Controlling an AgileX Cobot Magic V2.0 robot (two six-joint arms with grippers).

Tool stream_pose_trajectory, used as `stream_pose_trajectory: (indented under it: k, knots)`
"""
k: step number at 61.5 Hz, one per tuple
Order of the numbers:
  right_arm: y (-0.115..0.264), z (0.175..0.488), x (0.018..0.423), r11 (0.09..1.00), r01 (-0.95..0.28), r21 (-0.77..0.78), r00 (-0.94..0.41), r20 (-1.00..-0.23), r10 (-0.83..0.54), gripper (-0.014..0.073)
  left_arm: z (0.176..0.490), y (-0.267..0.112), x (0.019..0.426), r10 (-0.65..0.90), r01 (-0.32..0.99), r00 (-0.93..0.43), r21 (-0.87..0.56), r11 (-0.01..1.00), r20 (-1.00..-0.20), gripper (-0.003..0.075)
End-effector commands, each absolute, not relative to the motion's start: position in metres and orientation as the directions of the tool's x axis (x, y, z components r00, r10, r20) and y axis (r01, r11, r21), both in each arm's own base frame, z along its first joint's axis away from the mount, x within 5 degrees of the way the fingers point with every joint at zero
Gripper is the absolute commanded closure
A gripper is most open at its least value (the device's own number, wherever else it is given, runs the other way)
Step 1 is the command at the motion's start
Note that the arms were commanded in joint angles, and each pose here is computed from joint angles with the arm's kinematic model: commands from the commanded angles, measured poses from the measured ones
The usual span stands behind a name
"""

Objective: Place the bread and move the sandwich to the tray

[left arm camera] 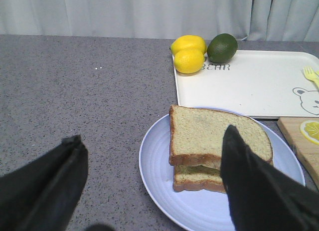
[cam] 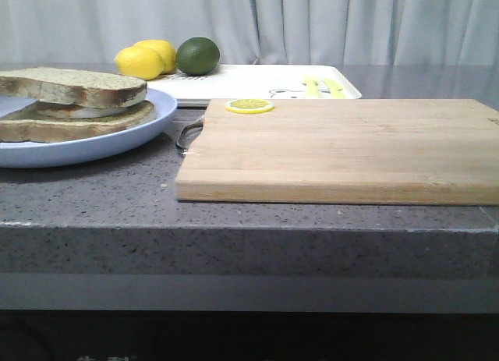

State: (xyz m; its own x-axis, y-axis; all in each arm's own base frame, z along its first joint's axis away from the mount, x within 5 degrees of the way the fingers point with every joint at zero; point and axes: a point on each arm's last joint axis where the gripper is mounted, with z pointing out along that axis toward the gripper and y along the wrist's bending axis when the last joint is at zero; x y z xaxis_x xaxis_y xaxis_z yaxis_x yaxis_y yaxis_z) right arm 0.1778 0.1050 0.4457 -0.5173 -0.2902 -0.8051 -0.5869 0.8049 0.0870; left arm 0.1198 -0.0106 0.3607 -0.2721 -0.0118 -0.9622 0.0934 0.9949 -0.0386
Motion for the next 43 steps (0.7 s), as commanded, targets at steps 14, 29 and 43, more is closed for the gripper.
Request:
stream_pose_trajectory:
  k: [14, 29, 43]
  knots:
    - [0.070, 0.441, 0.110, 0.819, -0.571, 0.058, -0.350, -0.919, -0.179, 0.0160, 0.377, -0.011, 0.121, -0.037, 0.097, -0.171, -0.055, 0.994, -0.985, 0.0174]
    - [0.054, 0.420, 0.078, 0.819, -0.571, 0.053, -0.321, -0.933, -0.163, 0.0160, 0.376, -0.011, 0.121, -0.036, 0.098, -0.180, -0.055, 0.994, -0.983, 0.0174]
    - [0.052, 0.413, 0.072, 0.815, -0.577, 0.056, -0.350, -0.919, -0.184, 0.0160, 0.387, -0.010, 0.113, 0.028, 0.098, -0.255, 0.003, 0.995, -0.967, 0.0174]
